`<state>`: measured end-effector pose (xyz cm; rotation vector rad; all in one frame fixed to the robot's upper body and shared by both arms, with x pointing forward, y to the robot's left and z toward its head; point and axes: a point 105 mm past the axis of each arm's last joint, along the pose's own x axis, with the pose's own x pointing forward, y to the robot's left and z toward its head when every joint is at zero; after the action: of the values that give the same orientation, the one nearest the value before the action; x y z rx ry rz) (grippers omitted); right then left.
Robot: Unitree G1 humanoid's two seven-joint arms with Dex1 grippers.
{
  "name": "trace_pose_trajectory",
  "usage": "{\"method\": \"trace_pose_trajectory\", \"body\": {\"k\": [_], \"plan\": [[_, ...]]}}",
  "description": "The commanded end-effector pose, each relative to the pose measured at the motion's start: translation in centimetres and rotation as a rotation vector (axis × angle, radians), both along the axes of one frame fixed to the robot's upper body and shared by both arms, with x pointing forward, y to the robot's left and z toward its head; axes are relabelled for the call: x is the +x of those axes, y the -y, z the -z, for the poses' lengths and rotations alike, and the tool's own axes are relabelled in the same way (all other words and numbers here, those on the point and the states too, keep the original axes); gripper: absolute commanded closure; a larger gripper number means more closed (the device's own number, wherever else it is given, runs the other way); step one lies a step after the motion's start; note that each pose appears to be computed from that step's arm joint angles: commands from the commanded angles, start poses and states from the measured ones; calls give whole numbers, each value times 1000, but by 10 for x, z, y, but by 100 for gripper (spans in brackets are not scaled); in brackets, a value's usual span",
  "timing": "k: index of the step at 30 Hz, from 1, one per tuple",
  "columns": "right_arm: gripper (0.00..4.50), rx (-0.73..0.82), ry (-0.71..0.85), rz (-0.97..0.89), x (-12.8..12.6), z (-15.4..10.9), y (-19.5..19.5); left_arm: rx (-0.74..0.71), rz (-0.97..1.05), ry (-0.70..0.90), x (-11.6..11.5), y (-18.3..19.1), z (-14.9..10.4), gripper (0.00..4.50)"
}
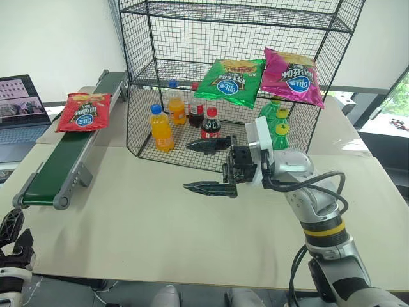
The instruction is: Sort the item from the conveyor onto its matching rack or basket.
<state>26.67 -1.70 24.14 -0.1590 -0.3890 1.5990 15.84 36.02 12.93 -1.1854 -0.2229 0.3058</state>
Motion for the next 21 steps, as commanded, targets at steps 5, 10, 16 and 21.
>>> {"method": "trace_pose_trajectory", "body": {"k": [5,10,16,21], "plan": [[0,37,109,20,-2,-16,0,-43,35,39,8,-8,-1,9],[0,38,115,37,-1,-17,2,-41,45,30,12,-11,2,9],[0,40,111,40,-3,-18,2,-34,66,38,16,-8,1,9],[0,51,107,22,-7,-20,1,-28,67,56,15,-10,-4,9]]}}
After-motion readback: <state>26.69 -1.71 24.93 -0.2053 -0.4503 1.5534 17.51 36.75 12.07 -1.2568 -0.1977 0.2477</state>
